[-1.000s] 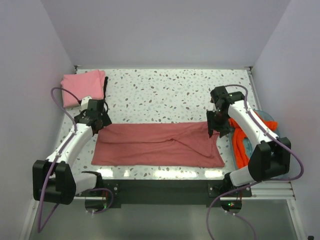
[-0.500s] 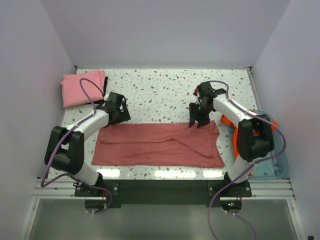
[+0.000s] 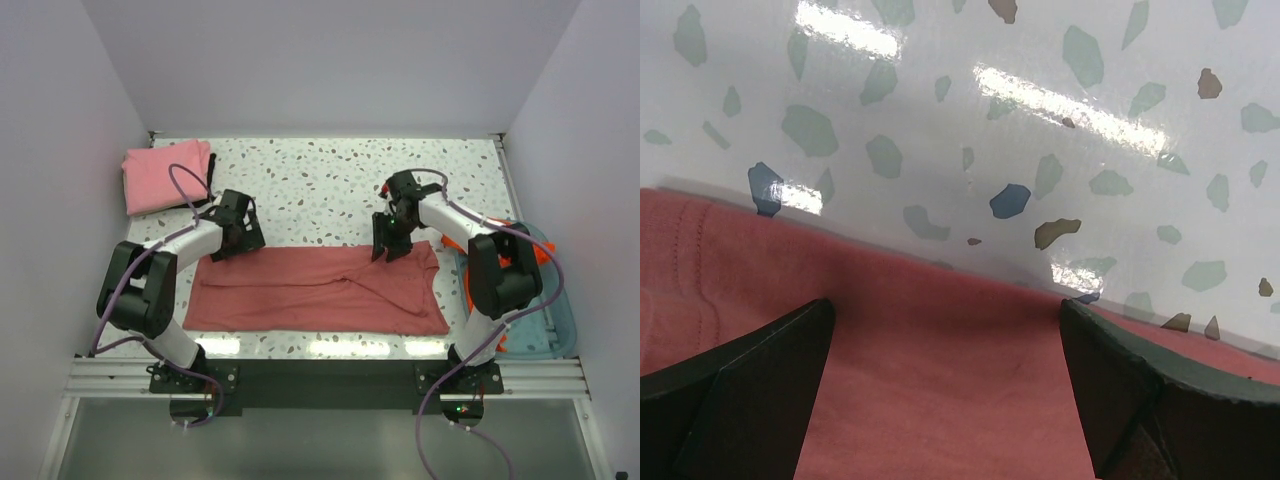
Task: Fold and stack the t-shirts
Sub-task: Fold the tshirt
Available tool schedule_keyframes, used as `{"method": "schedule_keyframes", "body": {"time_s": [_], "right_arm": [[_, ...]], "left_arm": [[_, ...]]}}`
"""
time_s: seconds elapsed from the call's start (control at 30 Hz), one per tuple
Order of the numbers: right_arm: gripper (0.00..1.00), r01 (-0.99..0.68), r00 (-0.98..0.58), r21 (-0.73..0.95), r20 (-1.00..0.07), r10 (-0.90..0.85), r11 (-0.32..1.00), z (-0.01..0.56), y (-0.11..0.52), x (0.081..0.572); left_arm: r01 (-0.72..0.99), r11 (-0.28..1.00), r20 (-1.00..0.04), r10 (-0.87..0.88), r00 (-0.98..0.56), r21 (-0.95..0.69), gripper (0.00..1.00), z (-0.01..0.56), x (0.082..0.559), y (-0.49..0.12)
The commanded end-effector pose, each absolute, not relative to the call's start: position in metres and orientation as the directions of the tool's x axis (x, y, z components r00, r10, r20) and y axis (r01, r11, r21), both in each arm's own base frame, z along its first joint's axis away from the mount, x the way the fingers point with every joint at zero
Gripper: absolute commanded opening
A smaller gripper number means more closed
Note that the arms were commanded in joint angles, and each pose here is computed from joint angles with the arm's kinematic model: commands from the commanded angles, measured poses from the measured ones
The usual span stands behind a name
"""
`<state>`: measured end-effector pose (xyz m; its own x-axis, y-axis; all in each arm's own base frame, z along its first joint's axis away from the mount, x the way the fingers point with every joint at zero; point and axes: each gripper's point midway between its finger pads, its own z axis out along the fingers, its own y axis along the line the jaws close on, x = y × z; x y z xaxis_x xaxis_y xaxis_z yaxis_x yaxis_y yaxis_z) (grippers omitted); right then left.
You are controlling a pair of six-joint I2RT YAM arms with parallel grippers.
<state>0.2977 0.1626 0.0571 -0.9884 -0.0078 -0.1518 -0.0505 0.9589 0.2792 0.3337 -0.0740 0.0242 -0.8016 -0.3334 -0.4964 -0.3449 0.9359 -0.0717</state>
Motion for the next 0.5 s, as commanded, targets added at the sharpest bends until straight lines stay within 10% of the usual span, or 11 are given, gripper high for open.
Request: {"method": "schedule_keyframes", "body": {"time_s": [0.0,0.27,0.47], "right_arm": [[0.45,-0.044,-0.991,0.295,-0.136,-0.004,0.955,0.053,0.169,0.294],[0.38,-0.041,-0.992,0.298,-0.125,-0.004,0.954,0.046,0.173,0.291],[0.13,-0.056,-0.994,0.307,-0.109,-0.024,0.95,0.046,0.178,0.288]], "left_arm": [[-0.342,0.934,-0.527,-0.342,-0.778,-0.102,1.0,0.028,0.346,-0.077],[-0.344,0.935,-0.512,-0.337,-0.79,-0.084,1.0,0.02,0.34,-0.075],[-0.343,0.936,-0.511,-0.333,-0.793,-0.078,1.0,0.019,0.337,-0.073]]}}
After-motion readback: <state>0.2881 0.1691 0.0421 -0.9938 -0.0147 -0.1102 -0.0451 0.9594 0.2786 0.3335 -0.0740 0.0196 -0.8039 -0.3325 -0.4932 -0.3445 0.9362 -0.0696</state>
